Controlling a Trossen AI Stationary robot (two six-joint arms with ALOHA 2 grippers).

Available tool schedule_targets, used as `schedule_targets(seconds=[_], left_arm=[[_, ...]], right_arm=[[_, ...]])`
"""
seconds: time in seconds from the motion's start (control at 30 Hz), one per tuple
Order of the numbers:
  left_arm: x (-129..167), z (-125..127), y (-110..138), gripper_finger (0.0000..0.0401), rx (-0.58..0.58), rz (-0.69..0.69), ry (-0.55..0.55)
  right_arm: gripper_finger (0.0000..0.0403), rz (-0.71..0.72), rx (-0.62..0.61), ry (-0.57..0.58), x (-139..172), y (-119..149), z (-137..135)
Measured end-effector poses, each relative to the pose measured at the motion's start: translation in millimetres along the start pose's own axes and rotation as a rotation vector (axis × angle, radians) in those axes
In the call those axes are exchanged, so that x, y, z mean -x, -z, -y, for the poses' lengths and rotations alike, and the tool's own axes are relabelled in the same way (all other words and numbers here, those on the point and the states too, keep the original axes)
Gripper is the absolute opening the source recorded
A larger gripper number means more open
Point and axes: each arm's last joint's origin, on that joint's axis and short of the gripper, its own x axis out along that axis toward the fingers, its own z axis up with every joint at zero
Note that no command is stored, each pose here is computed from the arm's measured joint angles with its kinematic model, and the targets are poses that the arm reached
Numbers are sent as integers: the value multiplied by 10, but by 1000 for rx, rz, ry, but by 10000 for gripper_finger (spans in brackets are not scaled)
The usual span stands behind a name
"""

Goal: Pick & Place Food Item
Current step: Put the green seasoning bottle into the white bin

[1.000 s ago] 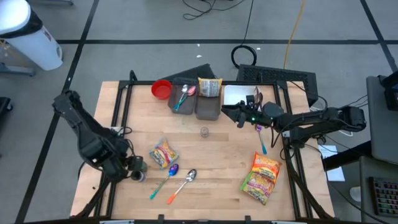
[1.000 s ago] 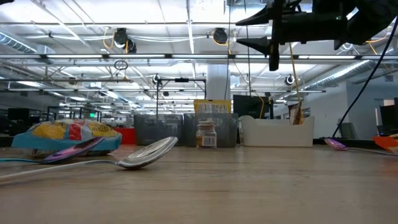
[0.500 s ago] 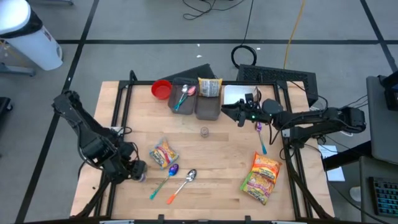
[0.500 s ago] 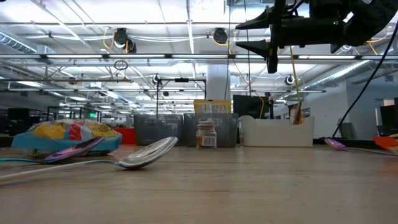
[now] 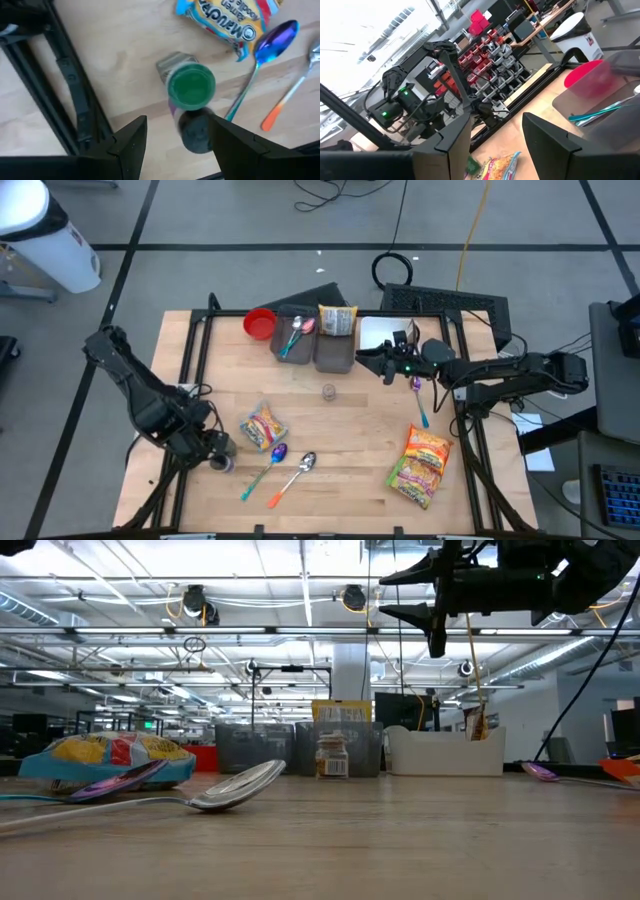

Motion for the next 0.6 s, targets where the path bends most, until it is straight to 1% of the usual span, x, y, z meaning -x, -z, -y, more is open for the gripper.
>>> schedule_targets(seconds=[0.13, 0.27, 0.43, 0.6], left_arm=[[54, -58, -72, 216, 22, -17, -4], [133, -124, -145, 216, 47, -34, 41], [204, -189, -219, 217, 81, -18, 107], [217, -193, -254, 218, 91, -4, 122]], right_arm=[[171, 0, 4, 0, 0, 0, 0], [171, 0, 8, 0, 0, 0, 0], [171, 0, 21, 0, 0, 0, 0], [171, 0, 25, 0, 0, -1, -1]])
